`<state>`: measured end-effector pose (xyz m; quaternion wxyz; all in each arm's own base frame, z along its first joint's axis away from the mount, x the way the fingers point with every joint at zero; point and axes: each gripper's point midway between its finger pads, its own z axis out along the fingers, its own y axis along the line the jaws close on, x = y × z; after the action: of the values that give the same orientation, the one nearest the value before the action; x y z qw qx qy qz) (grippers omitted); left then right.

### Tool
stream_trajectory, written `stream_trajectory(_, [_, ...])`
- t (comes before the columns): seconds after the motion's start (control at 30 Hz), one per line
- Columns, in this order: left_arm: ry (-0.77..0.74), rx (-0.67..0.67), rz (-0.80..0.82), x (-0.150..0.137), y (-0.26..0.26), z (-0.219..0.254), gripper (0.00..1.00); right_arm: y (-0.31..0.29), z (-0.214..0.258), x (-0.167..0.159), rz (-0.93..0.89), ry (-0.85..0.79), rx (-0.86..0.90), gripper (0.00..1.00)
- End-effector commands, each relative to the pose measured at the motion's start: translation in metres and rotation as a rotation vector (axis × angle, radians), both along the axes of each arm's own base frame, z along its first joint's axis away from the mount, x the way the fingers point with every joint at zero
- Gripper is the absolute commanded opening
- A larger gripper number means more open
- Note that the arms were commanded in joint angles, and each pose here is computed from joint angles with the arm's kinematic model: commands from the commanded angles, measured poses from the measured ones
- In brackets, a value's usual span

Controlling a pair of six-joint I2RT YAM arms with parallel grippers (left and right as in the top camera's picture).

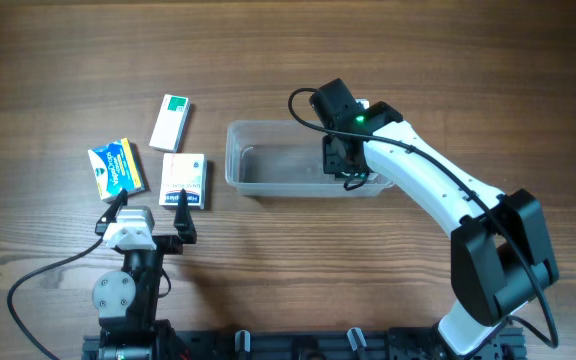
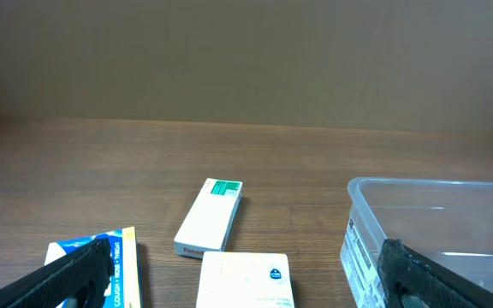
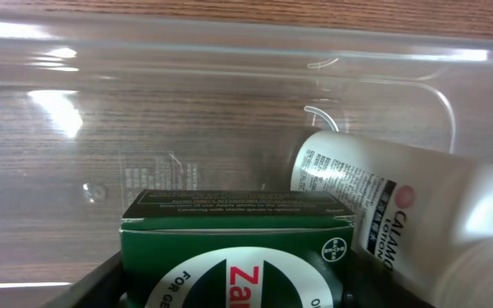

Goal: Pack container
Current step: 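Lower the Zam-Buk box into the container beside the bottle and release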

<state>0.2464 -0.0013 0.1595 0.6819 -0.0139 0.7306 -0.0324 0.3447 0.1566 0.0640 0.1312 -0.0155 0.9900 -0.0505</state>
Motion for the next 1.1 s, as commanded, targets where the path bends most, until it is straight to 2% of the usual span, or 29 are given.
stream_trajectory(0.0, [0.002, 0.014, -0.013, 0.0, -0.002, -0.002, 1.0, -0.006, -0.01, -0.001, -0.003, 0.016, -0.036, 0.72])
stream_trajectory(0.3, [0.002, 0.014, -0.013, 0.0, -0.002, -0.002, 1.0, -0.001, -0.011, -0.003, 0.005, 0.03, -0.011, 0.73])
stream_trajectory(0.67, [0.001, 0.014, -0.013, 0.0, -0.002, -0.002, 1.0, 0.019, -0.003, 0.0, 0.045, 0.041, 0.082, 0.65])
stream_trajectory(0.87, [0.001, 0.014, -0.013, 0.0, -0.002, -0.002, 1.0, 0.035, -0.003, -0.005, 0.123, 0.074, 0.155, 0.41])
stream_trajectory(1.0, [0.001, 0.014, -0.013, 0.0, -0.002, -0.002, 1.0, 0.047, -0.002, -0.007, 0.23, 0.082, 0.19, 0.15])
stream_trajectory(1.07, [0.001, 0.014, -0.013, 0.0, -0.002, -0.002, 1.0, 0.048, -0.002, -0.007, 0.26, 0.078, 0.185, 0.09])
